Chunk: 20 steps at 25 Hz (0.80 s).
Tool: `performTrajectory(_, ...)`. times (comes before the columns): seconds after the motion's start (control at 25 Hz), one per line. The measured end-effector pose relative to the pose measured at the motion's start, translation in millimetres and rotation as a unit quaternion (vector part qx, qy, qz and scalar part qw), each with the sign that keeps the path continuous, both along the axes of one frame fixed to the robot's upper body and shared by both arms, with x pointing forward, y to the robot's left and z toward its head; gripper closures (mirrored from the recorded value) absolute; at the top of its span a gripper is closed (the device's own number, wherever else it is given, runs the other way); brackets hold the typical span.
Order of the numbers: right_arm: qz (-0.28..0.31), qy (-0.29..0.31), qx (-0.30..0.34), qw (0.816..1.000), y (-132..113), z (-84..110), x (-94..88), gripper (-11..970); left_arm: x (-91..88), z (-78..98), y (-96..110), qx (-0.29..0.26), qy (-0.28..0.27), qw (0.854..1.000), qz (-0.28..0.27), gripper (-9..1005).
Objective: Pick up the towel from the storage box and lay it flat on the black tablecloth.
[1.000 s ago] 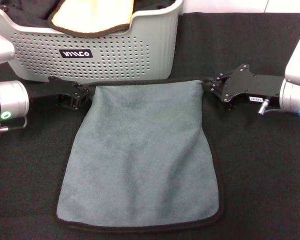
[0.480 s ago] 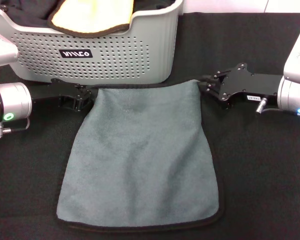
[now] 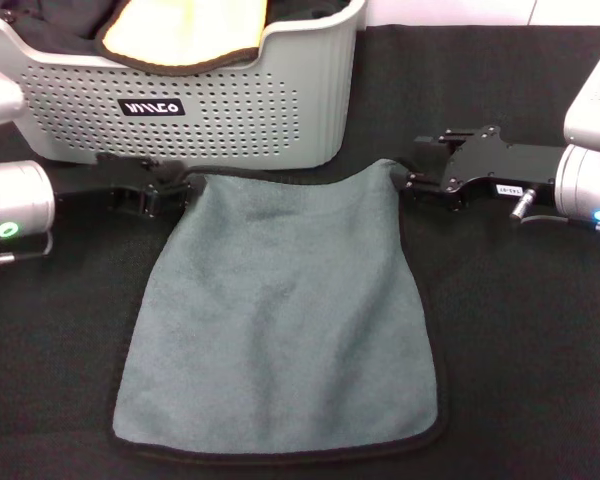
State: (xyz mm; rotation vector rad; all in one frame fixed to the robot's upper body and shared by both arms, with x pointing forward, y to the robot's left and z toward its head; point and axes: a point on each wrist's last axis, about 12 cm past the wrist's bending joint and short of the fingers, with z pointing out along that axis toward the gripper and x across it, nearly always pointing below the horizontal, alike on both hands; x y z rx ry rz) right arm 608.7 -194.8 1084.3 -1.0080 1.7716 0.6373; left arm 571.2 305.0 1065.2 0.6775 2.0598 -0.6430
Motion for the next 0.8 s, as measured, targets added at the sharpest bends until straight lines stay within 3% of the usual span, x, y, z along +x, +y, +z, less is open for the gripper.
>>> performTrajectory(0.2,-0.004,-0.005,0.005,1.0,-5.0,1.2,-2.7,408,-4.9,16.7,7.7,-0.037,-0.016,0.998,-0.038,566)
performTrajectory(0.32,0.002,-0.022,0.013,1.0,-10.5,5.2,-9.3,306,-15.1,31.7,11.1,-0.08,-0.055,0.992,-0.085,516)
performTrajectory(0.4,0.015,-0.048,0.02,0.999,-18.3,10.3,-18.1,238,-25.2,42.1,11.8,-0.112,-0.1,0.981,-0.122,483)
performTrajectory(0.56,0.059,-0.093,0.068,0.992,-43.2,22.7,-46.1,148,-50.4,56.3,7.3,-0.168,-0.207,0.945,-0.192,465)
performTrajectory(0.68,0.107,-0.106,0.137,0.979,-56.2,30.8,-70.3,125,-61.0,61.9,1.8,-0.203,-0.223,0.927,-0.224,463)
performTrajectory(0.8,0.144,-0.1,0.203,0.963,-59.2,33.3,-88.3,125,-63.8,64.2,-0.6,-0.214,-0.21,0.921,-0.246,461)
